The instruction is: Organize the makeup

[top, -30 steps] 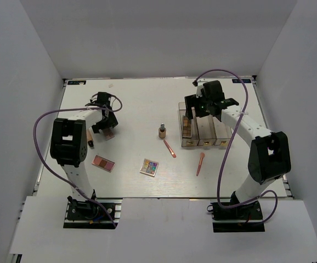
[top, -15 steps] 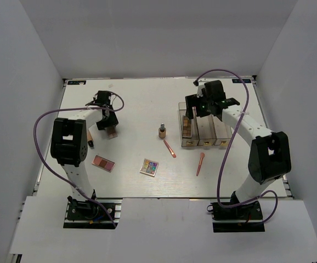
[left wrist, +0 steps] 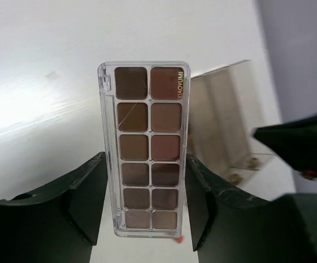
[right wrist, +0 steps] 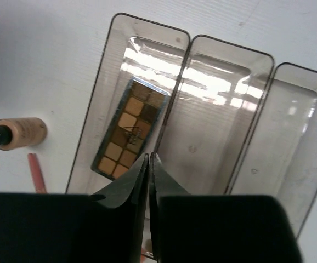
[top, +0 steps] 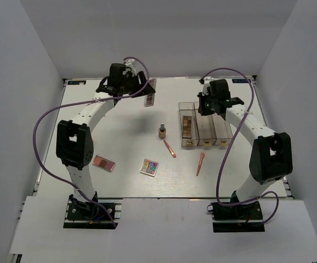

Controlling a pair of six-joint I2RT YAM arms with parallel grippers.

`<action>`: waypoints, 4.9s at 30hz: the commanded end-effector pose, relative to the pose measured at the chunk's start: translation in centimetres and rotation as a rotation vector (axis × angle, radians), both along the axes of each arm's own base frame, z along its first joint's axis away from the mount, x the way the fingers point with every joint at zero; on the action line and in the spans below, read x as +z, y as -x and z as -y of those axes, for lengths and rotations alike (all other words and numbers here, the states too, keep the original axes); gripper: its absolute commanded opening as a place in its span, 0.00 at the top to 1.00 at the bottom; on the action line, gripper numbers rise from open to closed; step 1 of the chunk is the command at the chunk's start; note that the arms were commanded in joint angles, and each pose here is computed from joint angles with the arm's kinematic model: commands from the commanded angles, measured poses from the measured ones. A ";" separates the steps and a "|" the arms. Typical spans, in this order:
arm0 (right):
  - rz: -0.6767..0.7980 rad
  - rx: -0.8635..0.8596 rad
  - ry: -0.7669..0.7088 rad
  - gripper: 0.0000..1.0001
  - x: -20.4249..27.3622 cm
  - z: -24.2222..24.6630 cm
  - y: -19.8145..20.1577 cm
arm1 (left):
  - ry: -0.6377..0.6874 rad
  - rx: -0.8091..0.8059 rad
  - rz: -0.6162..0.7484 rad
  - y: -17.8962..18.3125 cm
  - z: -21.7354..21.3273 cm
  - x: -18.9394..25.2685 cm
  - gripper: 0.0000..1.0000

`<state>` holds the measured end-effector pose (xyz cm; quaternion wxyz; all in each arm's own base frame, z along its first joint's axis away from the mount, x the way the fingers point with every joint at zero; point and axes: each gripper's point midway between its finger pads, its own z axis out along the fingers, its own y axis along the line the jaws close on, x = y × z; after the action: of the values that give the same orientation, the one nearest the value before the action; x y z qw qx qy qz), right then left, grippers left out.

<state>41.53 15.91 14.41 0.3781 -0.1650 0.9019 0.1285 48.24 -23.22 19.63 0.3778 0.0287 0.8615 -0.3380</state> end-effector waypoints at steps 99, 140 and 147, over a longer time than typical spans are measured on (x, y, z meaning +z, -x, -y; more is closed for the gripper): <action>0.058 1.058 -0.084 0.21 0.0 -16.3 14.9 | -0.240 0.987 -0.486 27.2 -13.8 -7.2 0.13; 0.024 0.994 -0.060 0.40 -0.4 -15.4 15.8 | -0.360 1.013 -0.705 26.2 -20.1 -19.5 0.31; 0.023 1.099 -0.121 0.34 0.9 -15.3 17.7 | -0.321 0.975 -0.681 25.8 -19.6 -18.7 0.61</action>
<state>25.22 31.14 12.57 0.2615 -0.5693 0.7080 0.3260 22.76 -2.76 1.45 0.1935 -0.4270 0.8822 0.0443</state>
